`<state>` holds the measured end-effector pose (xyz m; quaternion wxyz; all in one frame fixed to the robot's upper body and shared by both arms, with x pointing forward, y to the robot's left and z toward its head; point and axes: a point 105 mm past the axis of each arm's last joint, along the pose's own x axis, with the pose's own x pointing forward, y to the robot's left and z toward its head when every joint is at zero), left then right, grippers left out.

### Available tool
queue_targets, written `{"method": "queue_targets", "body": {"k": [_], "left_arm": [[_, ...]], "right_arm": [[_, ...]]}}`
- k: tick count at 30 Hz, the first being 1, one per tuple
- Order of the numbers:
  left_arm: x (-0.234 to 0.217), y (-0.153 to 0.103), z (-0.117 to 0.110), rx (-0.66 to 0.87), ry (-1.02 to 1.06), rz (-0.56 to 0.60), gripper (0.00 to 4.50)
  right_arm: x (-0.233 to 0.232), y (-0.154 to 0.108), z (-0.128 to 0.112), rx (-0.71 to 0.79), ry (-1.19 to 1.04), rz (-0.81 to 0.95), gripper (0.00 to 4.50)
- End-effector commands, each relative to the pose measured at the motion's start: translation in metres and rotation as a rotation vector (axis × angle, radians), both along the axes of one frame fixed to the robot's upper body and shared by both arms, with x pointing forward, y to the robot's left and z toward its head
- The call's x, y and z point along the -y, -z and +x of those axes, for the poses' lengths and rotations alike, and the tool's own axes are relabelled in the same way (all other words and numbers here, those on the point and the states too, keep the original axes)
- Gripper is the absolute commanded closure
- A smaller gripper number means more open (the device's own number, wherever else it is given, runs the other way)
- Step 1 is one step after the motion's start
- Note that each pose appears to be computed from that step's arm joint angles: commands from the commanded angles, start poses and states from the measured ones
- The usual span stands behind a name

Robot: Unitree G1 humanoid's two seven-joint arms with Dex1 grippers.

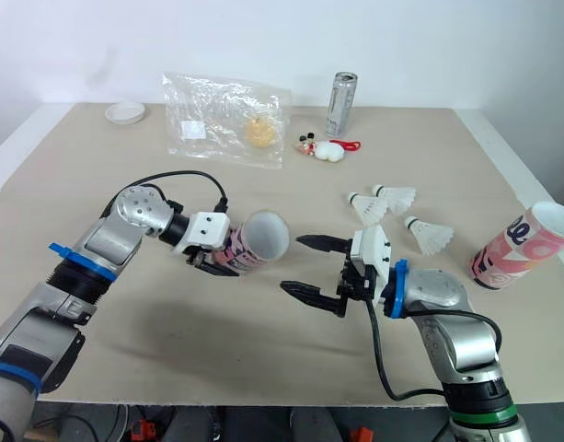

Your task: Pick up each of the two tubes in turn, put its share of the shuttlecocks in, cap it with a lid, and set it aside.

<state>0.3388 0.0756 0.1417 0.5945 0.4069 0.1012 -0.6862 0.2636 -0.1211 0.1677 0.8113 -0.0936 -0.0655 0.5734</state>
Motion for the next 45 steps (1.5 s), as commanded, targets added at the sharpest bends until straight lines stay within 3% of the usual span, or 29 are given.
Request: {"method": "queue_targets", "body": {"k": [1,7,17,23,28,40,45], "left_arm": [[0.001,-0.005,-0.004,-0.019,0.040,0.057,1.68],[0.004,-0.006,-0.010,-0.062,0.054,0.083,1.68],[0.003,-0.001,-0.020,-0.139,0.019,0.113,1.68],[0.006,-0.005,-0.022,-0.160,0.006,0.099,1.68],[0.010,-0.009,-0.023,-0.155,0.008,0.075,1.68],[0.009,-0.010,-0.026,-0.166,-0.004,0.063,1.68],[0.012,-0.011,-0.024,-0.160,-0.004,0.056,1.68]], "right_arm": [[0.002,-0.013,-0.007,0.062,0.006,0.010,0.00],[0.013,-0.011,-0.003,0.036,0.088,0.019,0.00],[0.066,-0.008,0.058,-0.103,0.580,0.065,0.00],[0.069,-0.010,0.074,-0.161,0.698,0.120,0.00],[0.085,0.004,0.092,-0.202,0.845,0.122,0.00],[0.094,0.006,0.093,-0.214,0.873,0.133,0.00],[0.092,0.011,0.107,-0.237,0.875,0.148,0.00]]}}
